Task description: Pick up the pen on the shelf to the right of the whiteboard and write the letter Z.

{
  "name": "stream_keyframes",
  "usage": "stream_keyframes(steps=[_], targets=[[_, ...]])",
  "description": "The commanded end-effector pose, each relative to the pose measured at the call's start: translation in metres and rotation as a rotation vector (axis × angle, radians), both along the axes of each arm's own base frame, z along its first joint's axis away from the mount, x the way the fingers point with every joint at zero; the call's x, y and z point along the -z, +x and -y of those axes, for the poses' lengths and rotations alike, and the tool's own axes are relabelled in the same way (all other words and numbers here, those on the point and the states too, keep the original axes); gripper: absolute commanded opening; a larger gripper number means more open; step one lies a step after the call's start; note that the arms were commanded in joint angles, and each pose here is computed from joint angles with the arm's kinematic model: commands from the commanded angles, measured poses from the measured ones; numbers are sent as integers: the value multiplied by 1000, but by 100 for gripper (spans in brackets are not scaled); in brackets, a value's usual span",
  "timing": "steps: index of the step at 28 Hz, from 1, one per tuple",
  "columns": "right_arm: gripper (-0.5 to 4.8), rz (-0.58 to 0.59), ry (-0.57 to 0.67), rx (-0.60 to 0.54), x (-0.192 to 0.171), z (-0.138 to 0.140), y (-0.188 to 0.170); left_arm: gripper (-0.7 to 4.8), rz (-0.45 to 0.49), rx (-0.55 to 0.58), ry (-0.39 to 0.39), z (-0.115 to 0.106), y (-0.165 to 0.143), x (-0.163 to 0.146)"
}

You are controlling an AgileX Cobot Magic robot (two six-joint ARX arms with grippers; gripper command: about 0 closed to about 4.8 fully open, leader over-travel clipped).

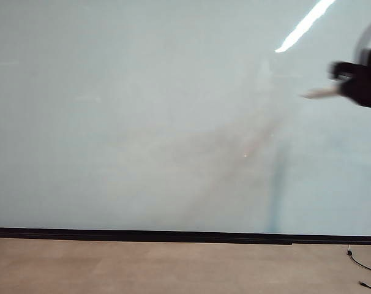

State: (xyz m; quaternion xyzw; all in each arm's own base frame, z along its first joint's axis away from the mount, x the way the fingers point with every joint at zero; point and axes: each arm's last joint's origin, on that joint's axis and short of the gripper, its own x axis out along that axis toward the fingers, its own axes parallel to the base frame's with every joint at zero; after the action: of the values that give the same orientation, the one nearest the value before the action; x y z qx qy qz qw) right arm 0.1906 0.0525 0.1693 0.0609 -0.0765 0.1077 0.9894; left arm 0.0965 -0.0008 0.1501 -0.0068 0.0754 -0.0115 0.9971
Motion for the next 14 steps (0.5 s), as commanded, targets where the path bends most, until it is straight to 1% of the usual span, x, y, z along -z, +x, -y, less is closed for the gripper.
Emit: stream_keyframes(steps=[1, 5, 8, 11, 14], targets=[[-6, 4, -36, -135, -11, -23, 8, -4, 13, 1, 4, 0, 0, -2], [-6, 3, -137, -319, -29, -46, 25, -4, 13, 1, 4, 0, 0, -2], [-6, -12, -214, -419, -42, -56, 40, -4, 13, 1, 4, 0, 0, -2], [-6, -28, -270, -468, -54, -63, 54, -5, 13, 3, 4, 0, 0, -2], [-6, -21, -258, -506, -63, -69, 64, -4, 13, 1, 4, 0, 0, -2]])
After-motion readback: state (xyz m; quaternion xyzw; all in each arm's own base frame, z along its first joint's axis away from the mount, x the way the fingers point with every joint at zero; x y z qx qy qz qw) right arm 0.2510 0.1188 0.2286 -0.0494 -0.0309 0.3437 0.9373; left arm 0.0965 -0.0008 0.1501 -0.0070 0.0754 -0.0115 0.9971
